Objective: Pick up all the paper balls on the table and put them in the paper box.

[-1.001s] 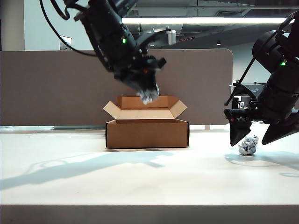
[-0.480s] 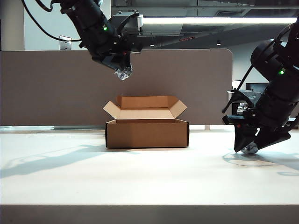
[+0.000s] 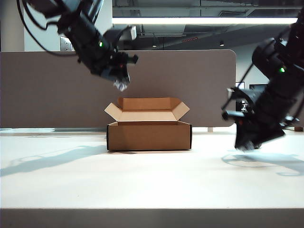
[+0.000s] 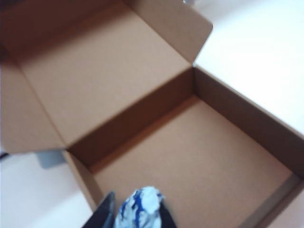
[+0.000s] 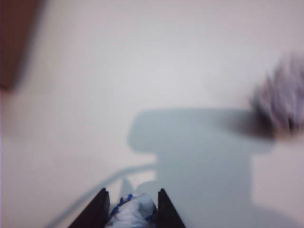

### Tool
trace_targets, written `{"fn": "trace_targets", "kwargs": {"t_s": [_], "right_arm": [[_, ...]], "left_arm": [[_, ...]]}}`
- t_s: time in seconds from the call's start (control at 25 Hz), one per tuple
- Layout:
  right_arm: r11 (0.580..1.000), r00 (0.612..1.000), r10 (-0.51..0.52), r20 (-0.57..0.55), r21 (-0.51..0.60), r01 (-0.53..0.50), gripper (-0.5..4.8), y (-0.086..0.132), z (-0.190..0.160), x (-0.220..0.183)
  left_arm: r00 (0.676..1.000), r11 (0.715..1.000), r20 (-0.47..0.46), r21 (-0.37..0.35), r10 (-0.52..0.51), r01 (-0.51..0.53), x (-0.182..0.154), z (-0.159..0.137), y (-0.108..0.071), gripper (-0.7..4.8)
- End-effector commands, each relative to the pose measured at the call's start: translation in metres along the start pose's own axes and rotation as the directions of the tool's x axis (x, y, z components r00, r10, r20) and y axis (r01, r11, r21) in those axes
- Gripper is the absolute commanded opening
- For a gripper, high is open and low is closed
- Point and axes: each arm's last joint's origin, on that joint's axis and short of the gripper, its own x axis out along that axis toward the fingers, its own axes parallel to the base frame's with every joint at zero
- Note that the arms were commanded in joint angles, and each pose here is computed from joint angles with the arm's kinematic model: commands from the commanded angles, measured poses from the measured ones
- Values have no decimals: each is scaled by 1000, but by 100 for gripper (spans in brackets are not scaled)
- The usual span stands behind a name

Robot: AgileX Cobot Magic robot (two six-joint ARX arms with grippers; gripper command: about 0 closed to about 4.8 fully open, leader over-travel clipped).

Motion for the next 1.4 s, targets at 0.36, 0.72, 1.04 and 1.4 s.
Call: {"fn": "trace_targets", "kwargs": {"t_s": [0.36, 0.72, 1.04, 1.4], "right_arm": [[961, 892, 269, 365, -163, -223, 147, 57, 127, -36], [945, 896, 314, 314, -192, -264, 194, 85, 140, 12], [958, 911, 272, 310, -172, -228, 337, 79, 137, 20], [987, 974, -154, 167, -29, 161, 337, 6, 126, 15]], "left_arm": [[974, 962, 67, -157, -216, 224, 45, -4, 12, 105], [974, 955, 25, -195, -224, 224, 45, -6, 12, 171], [972, 951, -12, -207, -235, 228, 43, -9, 11, 192], [974, 953, -26, -214, -226, 216, 13, 9, 16, 182]]}}
